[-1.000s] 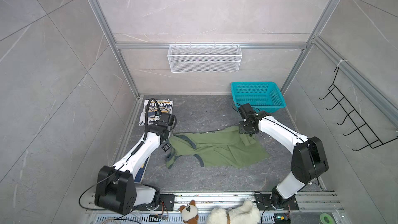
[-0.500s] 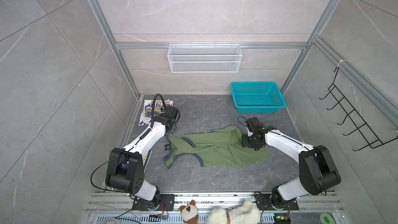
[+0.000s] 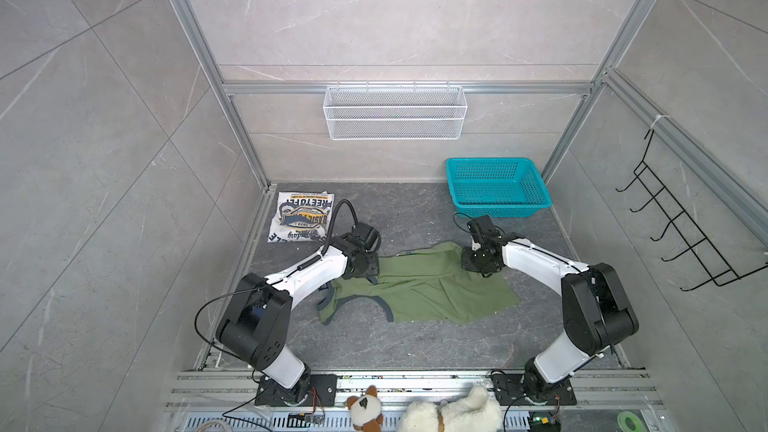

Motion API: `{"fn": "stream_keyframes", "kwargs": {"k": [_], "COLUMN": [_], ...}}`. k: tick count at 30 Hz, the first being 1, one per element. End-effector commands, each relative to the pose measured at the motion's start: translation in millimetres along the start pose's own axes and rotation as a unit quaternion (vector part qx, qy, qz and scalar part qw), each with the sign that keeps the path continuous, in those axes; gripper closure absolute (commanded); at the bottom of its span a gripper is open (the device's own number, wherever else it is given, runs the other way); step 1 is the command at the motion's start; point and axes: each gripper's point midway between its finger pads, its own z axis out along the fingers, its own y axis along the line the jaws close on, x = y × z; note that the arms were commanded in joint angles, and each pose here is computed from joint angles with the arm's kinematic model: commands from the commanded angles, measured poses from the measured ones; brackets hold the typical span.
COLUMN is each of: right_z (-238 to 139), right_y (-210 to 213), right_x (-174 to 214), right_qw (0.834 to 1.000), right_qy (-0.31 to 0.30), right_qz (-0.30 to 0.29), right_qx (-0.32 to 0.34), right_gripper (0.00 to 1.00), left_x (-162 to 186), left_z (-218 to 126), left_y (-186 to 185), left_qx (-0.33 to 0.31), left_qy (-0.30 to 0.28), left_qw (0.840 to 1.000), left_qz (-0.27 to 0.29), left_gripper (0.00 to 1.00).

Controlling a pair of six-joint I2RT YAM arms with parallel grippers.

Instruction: Fold and stack the tank tops

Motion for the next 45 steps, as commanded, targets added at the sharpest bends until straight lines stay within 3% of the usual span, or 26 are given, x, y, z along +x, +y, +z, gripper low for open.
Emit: {"fn": "stream_keyframes", "kwargs": {"k": [1,4,7,10,15,20,24,27,32,39,45], "right_z": [-22,-26,-19,-9,8,20,1,-16,-28,-17,-3], "right_y": [-2,-15,-25,-36,-52,-61,-75,-83,-97,-115,-121], "right_x": [-39,-64,-77,-84,-99,-104,-101,-96,-75,-44,-45], "right_qw": [0.998,0.996,0.995,0.993,0.992,0.99,0.986,0.986,0.98,0.976,0.97], "right_qy": [-0.048,-0.068,-0.066,-0.064,-0.06,-0.051,-0.067,-0.079,-0.087,-0.071,-0.051], "right_qz": [0.009,0.019,0.03,0.04,0.041,0.04,0.048,0.081,0.181,0.204,0.237], "right_qx": [0.027,0.06,0.074,0.087,0.101,0.124,0.148,0.124,0.007,0.013,-0.018], "right_gripper": [0.93,0.96,0.91,0.88,0.8,0.6,0.45,0.38,0.35,0.36,0.33], "left_x": [-10,-4,-2,-1,5,10,17,20,19,9,-1], "left_z": [-4,2,8,16,14,9,16,22,29,31,27], "left_y": [-22,-30,-35,-42,-36,-32,-31,-34,-37,-45,-63], "left_qx": [0.048,0.063,0.069,0.08,0.037,0.036,0.035,0.043,0.047,0.058,0.089], "left_qy": [-0.012,-0.001,0.002,0.014,0.02,0.018,0.029,0.033,0.034,0.02,0.013], "left_qw": [0.999,0.998,0.998,0.997,0.999,0.999,0.999,0.999,0.998,0.998,0.996], "left_qz": [-0.013,-0.011,-0.012,-0.011,0.002,0.002,0.0,-0.004,-0.004,0.0,0.011], "left_gripper": [0.36,0.36,0.36,0.43,0.44,0.39,0.39,0.41,0.47,0.58,0.57]}}
